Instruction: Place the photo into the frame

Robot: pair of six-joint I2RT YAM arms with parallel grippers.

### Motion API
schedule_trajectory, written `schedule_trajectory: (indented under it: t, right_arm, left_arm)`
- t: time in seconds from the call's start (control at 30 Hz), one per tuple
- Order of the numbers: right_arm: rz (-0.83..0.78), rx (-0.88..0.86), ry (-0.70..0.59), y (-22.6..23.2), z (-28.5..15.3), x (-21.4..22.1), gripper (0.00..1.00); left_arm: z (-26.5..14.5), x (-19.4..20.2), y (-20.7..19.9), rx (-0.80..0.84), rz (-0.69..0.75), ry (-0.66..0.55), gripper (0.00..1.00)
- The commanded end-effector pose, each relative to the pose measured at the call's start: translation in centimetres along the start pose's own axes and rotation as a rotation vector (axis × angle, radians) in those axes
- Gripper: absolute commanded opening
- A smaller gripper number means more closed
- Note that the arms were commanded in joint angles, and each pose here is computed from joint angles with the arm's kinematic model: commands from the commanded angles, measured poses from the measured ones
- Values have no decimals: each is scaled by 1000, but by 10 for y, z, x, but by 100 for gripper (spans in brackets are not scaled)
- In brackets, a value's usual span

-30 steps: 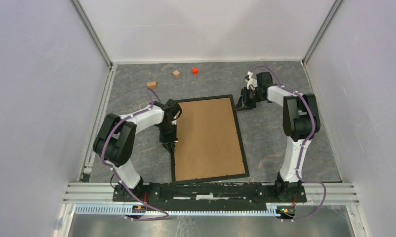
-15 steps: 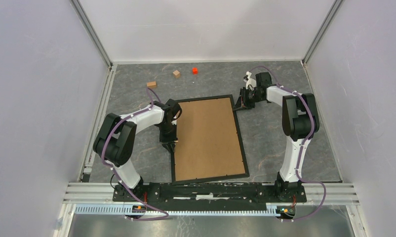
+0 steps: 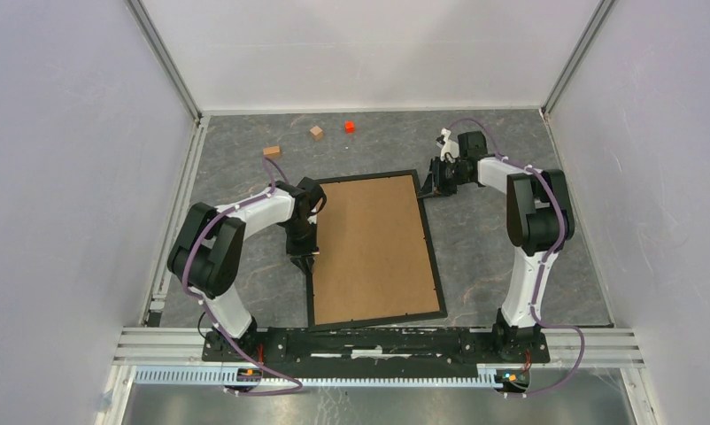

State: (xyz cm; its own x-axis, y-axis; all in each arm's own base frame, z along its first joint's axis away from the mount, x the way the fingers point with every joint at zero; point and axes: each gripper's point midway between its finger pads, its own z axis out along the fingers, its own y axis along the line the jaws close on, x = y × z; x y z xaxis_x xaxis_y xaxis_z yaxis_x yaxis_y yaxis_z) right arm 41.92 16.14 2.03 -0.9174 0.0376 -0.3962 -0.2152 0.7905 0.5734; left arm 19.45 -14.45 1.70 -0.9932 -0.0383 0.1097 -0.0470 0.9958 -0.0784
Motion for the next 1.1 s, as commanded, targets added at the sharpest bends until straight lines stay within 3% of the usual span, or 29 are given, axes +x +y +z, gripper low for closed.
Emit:
schedule_trajectory:
  t: [0.0, 0.2, 0.33, 0.57, 0.73, 0.93, 1.07]
  right_arm:
    - [10, 74, 133, -1, 23, 58, 26]
    - [40, 141, 133, 5, 31, 101, 27]
    - [20, 289, 188, -13, 41, 127, 28]
    - [-189, 594, 325, -36, 45, 128, 30]
    - [-320, 638, 393, -22, 55, 150, 34]
    - [-411, 633, 360, 2, 60, 134, 40]
    - [-449, 643, 277, 19, 52, 87, 43]
  left_arm:
    - [34, -37, -19, 45, 73, -133, 2]
    - [33, -39, -22, 52, 74, -137, 2]
    - [32, -40, -24, 58, 76, -138, 2]
    - [30, -38, -23, 59, 79, -145, 2]
    - [30, -39, -24, 64, 77, -148, 2]
    - [26, -41, -30, 90, 79, -150, 2]
    - [24, -39, -30, 95, 72, -157, 2]
